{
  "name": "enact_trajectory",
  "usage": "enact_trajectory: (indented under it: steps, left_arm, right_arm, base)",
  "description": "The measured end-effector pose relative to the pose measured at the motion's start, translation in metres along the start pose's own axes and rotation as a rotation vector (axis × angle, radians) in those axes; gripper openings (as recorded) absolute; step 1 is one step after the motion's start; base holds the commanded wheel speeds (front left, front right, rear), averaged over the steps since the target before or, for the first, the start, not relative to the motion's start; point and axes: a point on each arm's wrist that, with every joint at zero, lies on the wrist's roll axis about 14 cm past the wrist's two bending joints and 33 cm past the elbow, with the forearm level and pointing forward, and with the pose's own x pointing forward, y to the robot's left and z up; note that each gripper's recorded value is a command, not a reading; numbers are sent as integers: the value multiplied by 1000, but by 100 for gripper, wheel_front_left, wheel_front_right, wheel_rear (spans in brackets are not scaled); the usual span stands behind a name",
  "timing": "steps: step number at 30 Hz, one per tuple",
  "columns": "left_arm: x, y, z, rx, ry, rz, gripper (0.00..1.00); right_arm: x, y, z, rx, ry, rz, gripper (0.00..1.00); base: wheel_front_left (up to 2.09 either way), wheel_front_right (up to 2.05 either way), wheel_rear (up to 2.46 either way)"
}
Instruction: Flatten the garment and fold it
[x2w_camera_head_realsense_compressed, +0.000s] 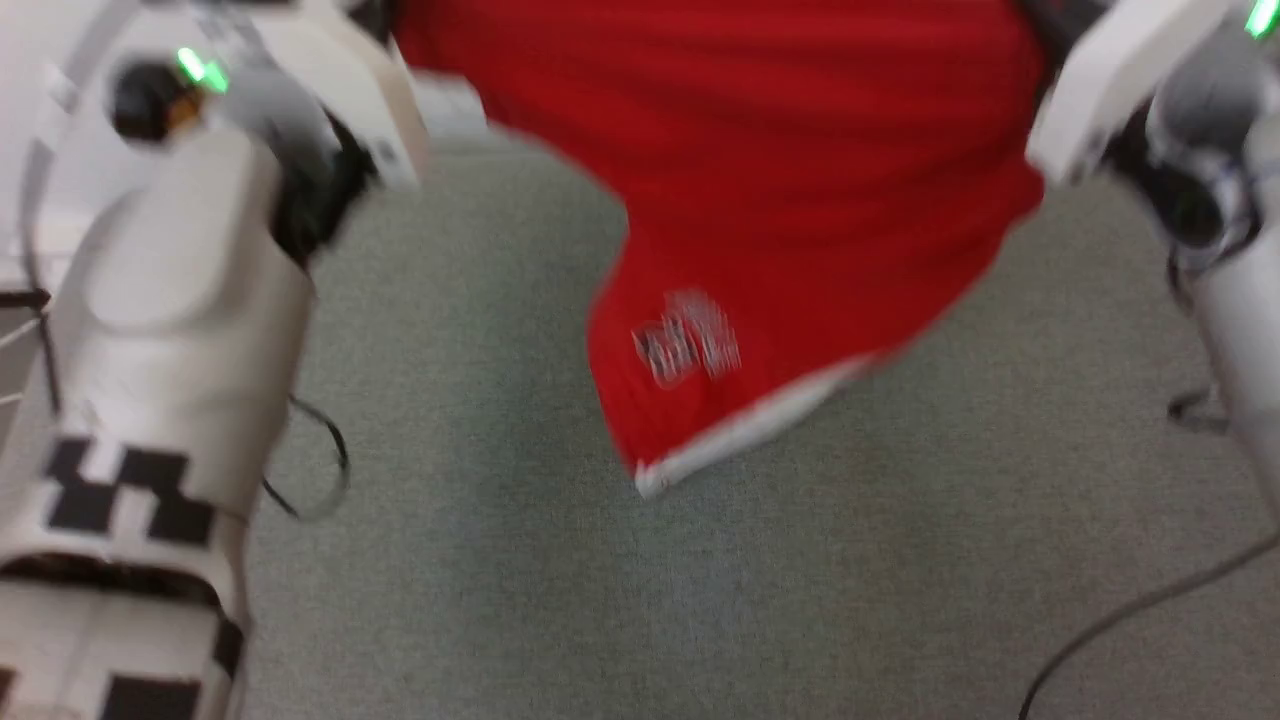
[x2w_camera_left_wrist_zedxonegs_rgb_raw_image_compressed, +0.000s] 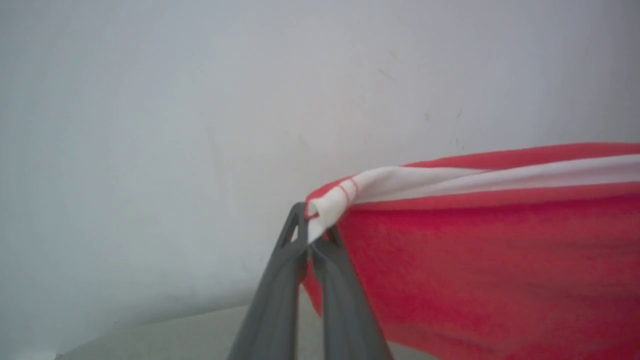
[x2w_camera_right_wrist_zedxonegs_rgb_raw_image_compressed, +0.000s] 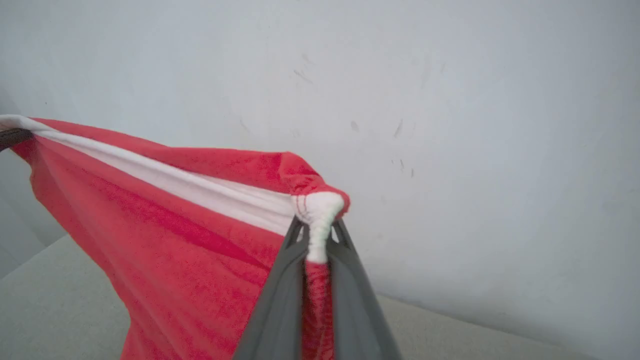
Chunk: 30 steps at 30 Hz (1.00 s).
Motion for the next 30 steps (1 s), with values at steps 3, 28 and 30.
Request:
enact_trajectory:
  steps: [3,28,30]
  left_arm:
    - [21,18,47,16,-140,44,0]
    - [108,43,-125,-172,-4,170,0]
    - [95,41,-138,-192,14,175,0]
  right_arm:
    - [22,1,51,-41,-139,10,0]
    - [118,-11,-112,-11,-33,1,0]
    - [107,-6,-124,11,-16,11,0]
  base:
    - [0,0,0]
    - [0,0,0]
    - [0,0,0]
